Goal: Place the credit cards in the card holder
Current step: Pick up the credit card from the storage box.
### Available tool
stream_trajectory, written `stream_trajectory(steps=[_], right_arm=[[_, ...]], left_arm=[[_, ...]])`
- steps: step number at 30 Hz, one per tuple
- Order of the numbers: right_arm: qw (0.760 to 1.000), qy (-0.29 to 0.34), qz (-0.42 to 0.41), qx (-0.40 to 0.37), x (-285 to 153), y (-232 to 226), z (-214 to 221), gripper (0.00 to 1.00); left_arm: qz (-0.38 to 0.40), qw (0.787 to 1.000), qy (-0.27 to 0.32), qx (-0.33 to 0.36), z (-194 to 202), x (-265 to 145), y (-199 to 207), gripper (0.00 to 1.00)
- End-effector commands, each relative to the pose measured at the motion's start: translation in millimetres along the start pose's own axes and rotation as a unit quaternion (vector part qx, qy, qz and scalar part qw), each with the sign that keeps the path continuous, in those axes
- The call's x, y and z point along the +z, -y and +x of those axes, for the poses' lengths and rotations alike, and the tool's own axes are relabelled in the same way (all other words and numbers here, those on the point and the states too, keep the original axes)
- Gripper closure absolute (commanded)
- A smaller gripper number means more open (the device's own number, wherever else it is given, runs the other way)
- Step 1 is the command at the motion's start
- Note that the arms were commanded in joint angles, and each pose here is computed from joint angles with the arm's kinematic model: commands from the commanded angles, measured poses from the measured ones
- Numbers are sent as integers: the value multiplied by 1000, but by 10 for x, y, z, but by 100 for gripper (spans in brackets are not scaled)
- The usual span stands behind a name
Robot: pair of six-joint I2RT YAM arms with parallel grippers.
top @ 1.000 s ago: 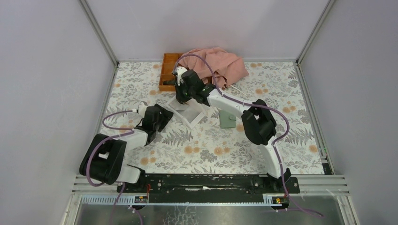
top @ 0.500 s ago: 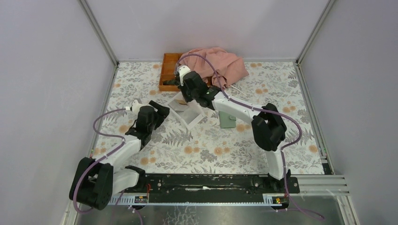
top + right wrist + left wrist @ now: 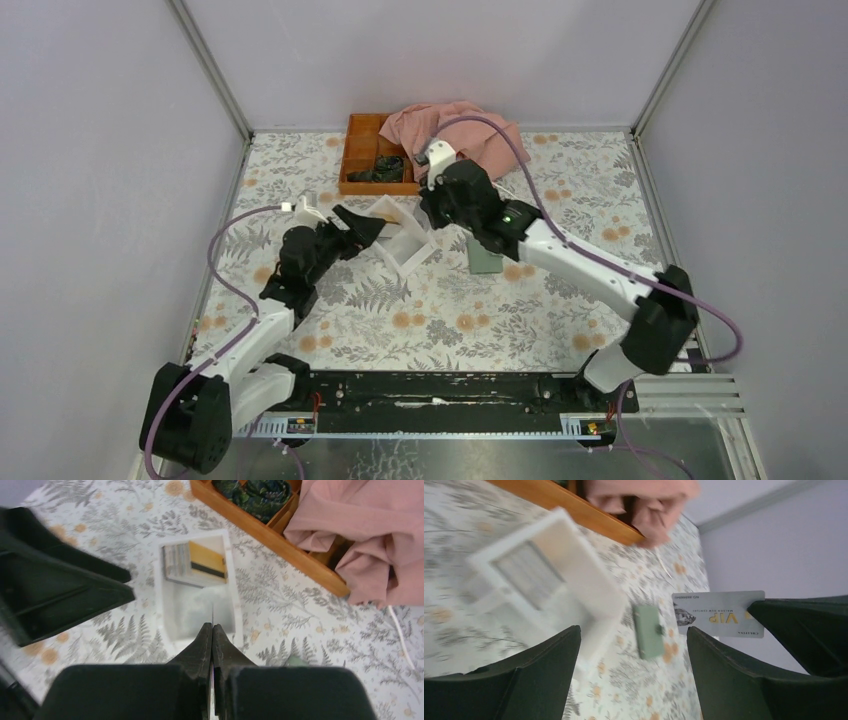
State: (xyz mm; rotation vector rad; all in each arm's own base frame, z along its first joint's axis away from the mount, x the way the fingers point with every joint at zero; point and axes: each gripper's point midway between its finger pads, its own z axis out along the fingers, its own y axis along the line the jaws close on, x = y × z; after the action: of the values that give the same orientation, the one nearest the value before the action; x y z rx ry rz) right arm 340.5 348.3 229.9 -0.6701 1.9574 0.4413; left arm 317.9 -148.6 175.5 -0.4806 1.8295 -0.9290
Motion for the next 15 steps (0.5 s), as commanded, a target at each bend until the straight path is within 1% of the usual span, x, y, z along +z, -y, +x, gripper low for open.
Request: stream_trajectory(steps=[1, 4, 7, 11, 15], right_arm=[[998, 5, -53, 40, -497, -169, 36, 100], [994, 1, -85, 64, -751, -259, 142, 100], [990, -9, -109, 84, -917, -327, 270, 100], [987, -27, -128, 98, -1079, -377, 416, 100], [983, -42, -142, 106, -1186, -407, 530, 100]], left_arm=[[178, 980, -69, 54, 279, -115, 644, 15], [230, 963, -118, 74, 503, -166, 855, 15], [276, 945, -151, 89, 662, -241, 1015, 16], [326, 923, -175, 103, 790, -360, 1171, 17], [353, 910, -186, 110, 854, -417, 1245, 20]])
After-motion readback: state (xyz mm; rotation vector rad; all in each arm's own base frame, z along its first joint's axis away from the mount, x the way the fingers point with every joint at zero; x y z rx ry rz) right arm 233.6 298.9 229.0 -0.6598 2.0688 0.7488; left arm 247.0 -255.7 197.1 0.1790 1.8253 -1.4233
